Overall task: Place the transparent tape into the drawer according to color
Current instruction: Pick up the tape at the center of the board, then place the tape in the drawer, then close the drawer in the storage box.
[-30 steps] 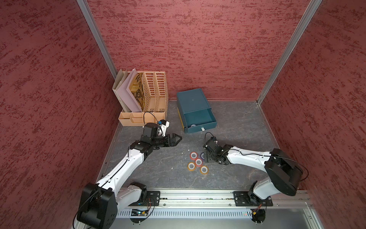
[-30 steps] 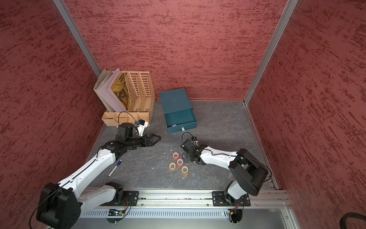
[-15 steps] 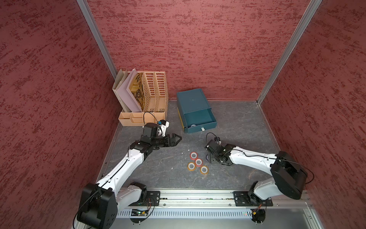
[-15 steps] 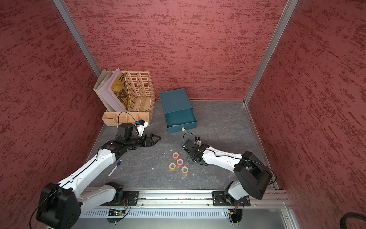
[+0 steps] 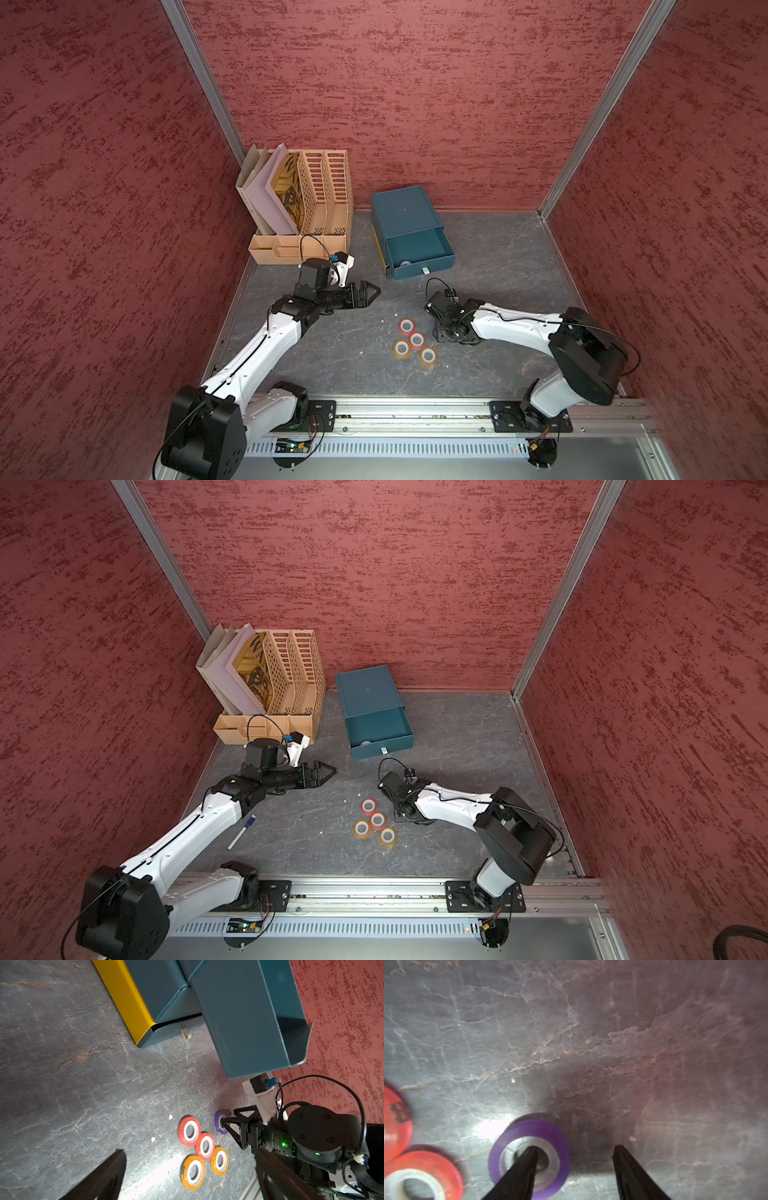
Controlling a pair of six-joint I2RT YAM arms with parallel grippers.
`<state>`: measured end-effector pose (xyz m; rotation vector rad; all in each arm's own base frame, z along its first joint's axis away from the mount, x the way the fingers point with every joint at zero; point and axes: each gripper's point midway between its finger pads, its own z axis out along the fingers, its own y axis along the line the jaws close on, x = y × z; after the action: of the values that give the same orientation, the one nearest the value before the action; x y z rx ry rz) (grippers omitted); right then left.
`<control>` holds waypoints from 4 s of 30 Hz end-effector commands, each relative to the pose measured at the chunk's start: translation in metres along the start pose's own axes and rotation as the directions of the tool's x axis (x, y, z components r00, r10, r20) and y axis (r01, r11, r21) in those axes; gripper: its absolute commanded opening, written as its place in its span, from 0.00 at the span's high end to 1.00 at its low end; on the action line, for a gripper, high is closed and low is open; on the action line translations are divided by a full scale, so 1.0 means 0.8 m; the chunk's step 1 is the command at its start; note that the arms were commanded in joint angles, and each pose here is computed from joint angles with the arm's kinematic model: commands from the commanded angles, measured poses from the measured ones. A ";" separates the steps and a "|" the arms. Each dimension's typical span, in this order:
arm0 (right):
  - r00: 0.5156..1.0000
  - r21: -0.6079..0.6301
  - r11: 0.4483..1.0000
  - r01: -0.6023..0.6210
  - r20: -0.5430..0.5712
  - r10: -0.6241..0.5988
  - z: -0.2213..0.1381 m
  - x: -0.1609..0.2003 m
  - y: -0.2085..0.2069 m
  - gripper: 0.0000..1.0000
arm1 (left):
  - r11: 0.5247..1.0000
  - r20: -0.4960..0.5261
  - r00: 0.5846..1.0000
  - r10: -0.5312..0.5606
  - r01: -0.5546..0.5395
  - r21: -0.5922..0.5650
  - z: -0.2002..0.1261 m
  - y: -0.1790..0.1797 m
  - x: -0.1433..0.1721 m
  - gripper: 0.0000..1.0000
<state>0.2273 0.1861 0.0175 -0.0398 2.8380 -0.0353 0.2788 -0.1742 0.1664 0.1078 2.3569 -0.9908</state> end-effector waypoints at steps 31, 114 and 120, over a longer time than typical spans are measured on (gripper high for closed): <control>0.996 -0.127 0.989 -0.072 0.049 0.078 -0.093 -0.022 -0.012 1.00 | 0.999 0.018 1.000 0.024 -0.025 0.036 -0.005 -0.013 -0.009 0.00; 0.882 -0.471 0.856 0.214 0.470 0.038 -0.275 -0.164 0.066 0.01 | 0.992 0.167 0.982 0.086 -0.069 -0.105 0.077 -0.036 -0.250 0.17; 0.886 -0.471 0.859 0.201 0.462 0.046 -0.267 -0.154 0.061 0.02 | 0.987 0.139 0.986 0.093 -0.073 -0.144 0.089 -0.030 -0.248 0.25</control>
<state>0.2805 0.2390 0.2428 -0.2685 2.3406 0.5785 0.4706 -0.2117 0.2507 0.0609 2.2377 -0.8122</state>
